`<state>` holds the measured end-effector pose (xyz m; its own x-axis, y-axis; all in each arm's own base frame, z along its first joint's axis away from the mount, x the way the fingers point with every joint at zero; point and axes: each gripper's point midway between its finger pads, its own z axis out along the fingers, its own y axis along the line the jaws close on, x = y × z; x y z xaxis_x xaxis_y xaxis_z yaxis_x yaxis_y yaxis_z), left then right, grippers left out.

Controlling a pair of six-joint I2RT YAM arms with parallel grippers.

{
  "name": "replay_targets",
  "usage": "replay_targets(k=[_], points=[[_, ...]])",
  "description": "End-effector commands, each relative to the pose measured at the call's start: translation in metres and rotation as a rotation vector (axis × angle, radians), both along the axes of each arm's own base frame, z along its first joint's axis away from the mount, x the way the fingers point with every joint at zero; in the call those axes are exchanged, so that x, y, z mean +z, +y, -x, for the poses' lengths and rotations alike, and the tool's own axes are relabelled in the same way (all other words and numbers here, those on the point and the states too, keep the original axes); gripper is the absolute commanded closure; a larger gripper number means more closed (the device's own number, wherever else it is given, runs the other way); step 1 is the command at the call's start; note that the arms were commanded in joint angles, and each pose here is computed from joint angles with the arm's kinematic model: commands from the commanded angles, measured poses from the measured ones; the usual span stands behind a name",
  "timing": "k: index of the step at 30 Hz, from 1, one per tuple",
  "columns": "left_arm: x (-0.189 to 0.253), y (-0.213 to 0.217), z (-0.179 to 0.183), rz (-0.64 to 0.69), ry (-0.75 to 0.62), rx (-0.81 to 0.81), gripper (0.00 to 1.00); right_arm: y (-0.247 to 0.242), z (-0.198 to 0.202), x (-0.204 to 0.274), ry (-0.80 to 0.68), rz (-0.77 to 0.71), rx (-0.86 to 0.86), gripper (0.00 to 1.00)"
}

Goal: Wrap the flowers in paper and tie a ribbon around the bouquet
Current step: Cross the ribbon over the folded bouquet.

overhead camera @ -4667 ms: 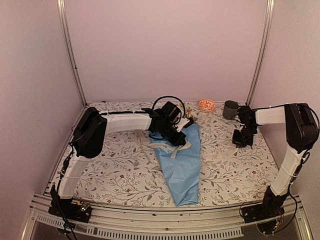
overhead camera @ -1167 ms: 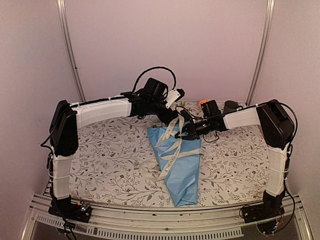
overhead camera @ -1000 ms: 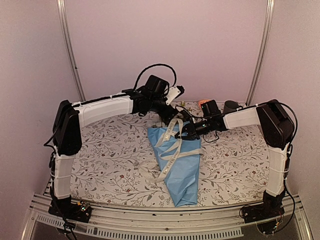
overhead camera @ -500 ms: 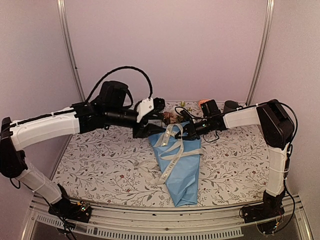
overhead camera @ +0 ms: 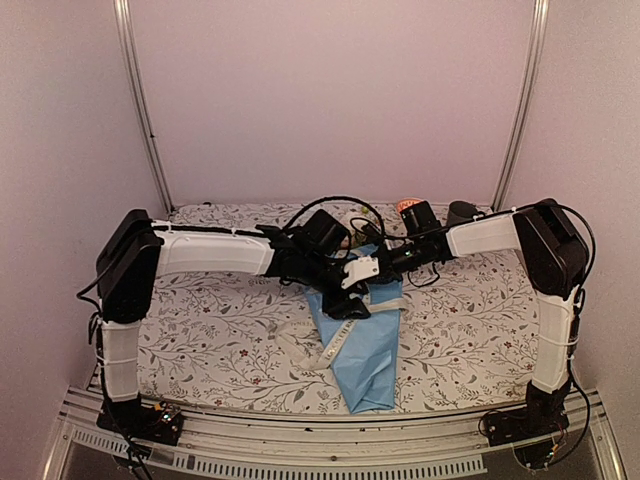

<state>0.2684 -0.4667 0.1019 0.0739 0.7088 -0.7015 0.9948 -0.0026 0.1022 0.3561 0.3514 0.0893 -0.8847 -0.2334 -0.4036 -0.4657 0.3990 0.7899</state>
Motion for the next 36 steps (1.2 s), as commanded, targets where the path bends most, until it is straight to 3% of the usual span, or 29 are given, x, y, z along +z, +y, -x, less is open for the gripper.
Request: replay_targets(k=[1, 3, 6, 23, 29, 32, 36], points=[[-0.028, 0.023, -0.016, -0.119, 0.113, 0.108, 0.46, -0.001, -0.003, 0.006, -0.038, 0.018, 0.001, 1.00], [-0.031, 0.023, -0.014, -0.124, 0.121, 0.106, 0.55, -0.001, -0.003, 0.006, -0.040, 0.021, 0.000, 1.00], [-0.032, 0.025, -0.010, -0.134, 0.125, 0.103, 0.57, -0.002, -0.003, 0.005, -0.044, 0.025, -0.002, 1.00], [-0.032, 0.014, 0.025, -0.115, 0.237, -0.042, 0.27, -0.001, -0.006, 0.008, -0.044, 0.026, -0.008, 1.00], [-0.057, 0.015, 0.019, -0.197, 0.225, -0.002, 0.25, -0.001, -0.006, 0.008, -0.045, 0.027, -0.009, 1.00], [-0.069, 0.018, 0.009, -0.239, 0.199, 0.048, 0.41, -0.001, -0.005, 0.008, -0.045, 0.028, -0.008, 1.00], [-0.064, 0.016, 0.004, -0.227, 0.174, 0.069, 0.88, -0.002, -0.004, 0.007, -0.048, 0.034, -0.006, 1.00]])
